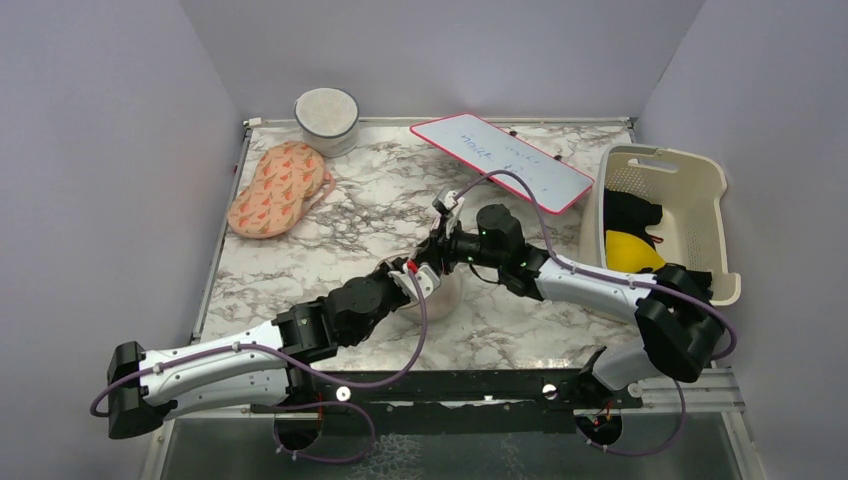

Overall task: Unzip the laundry bag and remove the bra
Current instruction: Unzip the laundry bag at the center of the board.

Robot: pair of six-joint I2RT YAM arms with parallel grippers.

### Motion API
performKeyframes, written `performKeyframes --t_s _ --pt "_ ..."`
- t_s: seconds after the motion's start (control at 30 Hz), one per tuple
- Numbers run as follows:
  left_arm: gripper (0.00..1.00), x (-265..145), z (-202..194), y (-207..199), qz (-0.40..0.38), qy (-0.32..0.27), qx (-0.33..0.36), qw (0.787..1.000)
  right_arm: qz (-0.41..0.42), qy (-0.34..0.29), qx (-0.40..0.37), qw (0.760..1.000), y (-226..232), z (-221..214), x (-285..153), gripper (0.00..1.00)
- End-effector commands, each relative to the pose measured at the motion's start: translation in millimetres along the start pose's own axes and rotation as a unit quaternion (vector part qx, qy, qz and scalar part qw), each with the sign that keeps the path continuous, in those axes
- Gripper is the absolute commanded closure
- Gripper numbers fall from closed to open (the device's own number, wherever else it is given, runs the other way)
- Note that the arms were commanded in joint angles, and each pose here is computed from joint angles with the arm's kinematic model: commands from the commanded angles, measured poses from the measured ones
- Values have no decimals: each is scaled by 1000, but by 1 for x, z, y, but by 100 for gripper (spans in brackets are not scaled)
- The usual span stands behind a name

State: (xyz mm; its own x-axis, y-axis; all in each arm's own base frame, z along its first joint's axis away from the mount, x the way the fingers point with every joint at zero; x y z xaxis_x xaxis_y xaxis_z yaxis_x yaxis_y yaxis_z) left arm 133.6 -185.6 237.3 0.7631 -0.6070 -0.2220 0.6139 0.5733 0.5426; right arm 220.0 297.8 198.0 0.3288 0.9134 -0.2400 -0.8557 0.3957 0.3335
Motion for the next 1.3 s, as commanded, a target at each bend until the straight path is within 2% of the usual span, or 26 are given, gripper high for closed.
performKeyframes --t_s 0.0,0.17,0.33,0.47,0.6,0.7,1.03,1.1,1.27 --pt "81 -6 15 11 19 -24 -24 999 -35 -89 57 994 0 15 -5 73" --pt "50 -14 14 20 57 -39 -48 996 -75 -106 94 987 -4 13 -14 89" --pt "22 -30 9 35 120 -66 -115 984 -76 -109 135 982 -6 14 -20 95" --pt "6 -33 6 37 129 -71 -149 978 -52 -98 186 976 -12 15 -23 95" --pt "1 -23 7 32 100 -50 -161 981 -15 -90 243 966 -22 12 -29 95" --pt "1 -7 5 29 66 -29 -167 983 5 -84 272 959 -29 7 -36 95" --pt "3 46 -8 36 -72 -8 -262 962 20 -53 273 960 -33 -9 -49 95" --pt "4 53 -17 41 -62 11 -274 960 -1 -54 276 960 -35 -9 -50 94" --pt "5 60 -41 46 -11 78 -270 960 -137 -46 298 944 -58 -17 -54 87"
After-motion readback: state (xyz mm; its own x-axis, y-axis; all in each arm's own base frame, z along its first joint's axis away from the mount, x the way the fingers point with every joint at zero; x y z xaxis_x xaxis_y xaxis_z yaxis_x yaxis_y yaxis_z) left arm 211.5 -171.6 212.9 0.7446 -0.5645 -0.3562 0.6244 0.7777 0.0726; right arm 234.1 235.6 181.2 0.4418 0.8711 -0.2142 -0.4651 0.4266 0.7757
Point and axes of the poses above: each gripper's point midway between its finger pads, its own x axis out along the fingers, its own y axis along the line the jaws close on, z = x × y, the point moved 8 cm from there along -x, back along the fingers, and after that the axes turned 5 degrees about x, right-handed, at the moved point
